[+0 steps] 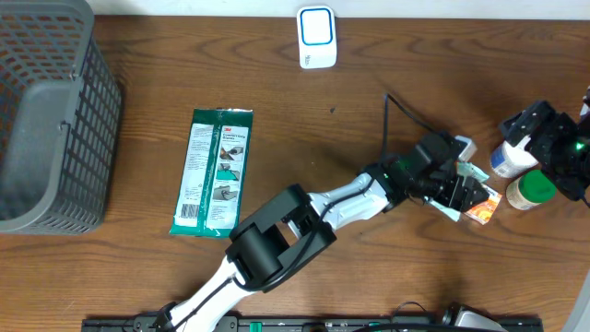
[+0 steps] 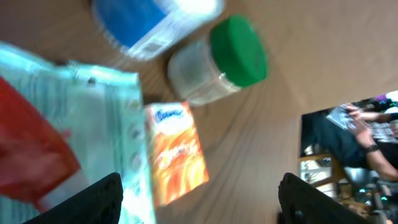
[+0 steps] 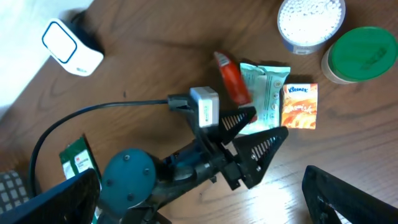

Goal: Scan the item barcode
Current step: 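Carry the stick right with the left gripper and drop it near the Kleenex pack, then move the left gripper to the gloves pack's left edge, right gripper to center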

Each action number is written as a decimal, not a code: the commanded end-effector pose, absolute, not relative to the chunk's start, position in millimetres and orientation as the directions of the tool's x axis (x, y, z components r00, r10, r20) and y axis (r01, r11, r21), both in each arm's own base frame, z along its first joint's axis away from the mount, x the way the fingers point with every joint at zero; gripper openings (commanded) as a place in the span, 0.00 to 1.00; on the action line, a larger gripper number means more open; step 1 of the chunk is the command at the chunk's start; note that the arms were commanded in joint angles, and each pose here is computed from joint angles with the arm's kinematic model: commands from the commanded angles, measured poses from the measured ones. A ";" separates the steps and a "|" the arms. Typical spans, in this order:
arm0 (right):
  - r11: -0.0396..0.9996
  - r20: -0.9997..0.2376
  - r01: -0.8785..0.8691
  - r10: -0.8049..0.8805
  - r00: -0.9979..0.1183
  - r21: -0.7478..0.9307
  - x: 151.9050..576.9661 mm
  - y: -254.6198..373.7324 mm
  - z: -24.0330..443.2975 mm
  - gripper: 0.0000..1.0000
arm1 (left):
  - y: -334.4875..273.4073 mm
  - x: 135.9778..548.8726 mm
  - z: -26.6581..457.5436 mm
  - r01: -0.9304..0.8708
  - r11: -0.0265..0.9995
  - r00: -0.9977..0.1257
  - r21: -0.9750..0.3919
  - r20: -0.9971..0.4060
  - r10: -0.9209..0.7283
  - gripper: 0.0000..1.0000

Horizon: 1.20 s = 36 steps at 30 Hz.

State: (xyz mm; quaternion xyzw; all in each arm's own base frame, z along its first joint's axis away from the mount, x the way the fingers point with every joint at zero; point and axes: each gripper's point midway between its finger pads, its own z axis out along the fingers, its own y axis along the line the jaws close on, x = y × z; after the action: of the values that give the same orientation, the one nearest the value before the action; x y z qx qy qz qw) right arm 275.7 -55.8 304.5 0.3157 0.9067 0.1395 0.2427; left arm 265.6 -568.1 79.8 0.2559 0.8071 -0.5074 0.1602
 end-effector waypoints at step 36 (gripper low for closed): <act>0.863 -0.238 0.166 0.309 -0.921 0.476 293.1 103.6 213.0 0.68 | -27.5 349.8 199.6 -0.270 0.962 -0.908 0.045 -0.345 -0.238 0.09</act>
State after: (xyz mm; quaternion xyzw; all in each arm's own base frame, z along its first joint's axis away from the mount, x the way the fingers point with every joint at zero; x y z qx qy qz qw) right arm 301.4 80.4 233.5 0.1258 0.9501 0.2181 0.1843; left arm 351.4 -41.6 221.7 -0.1371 0.9693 0.0216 0.2032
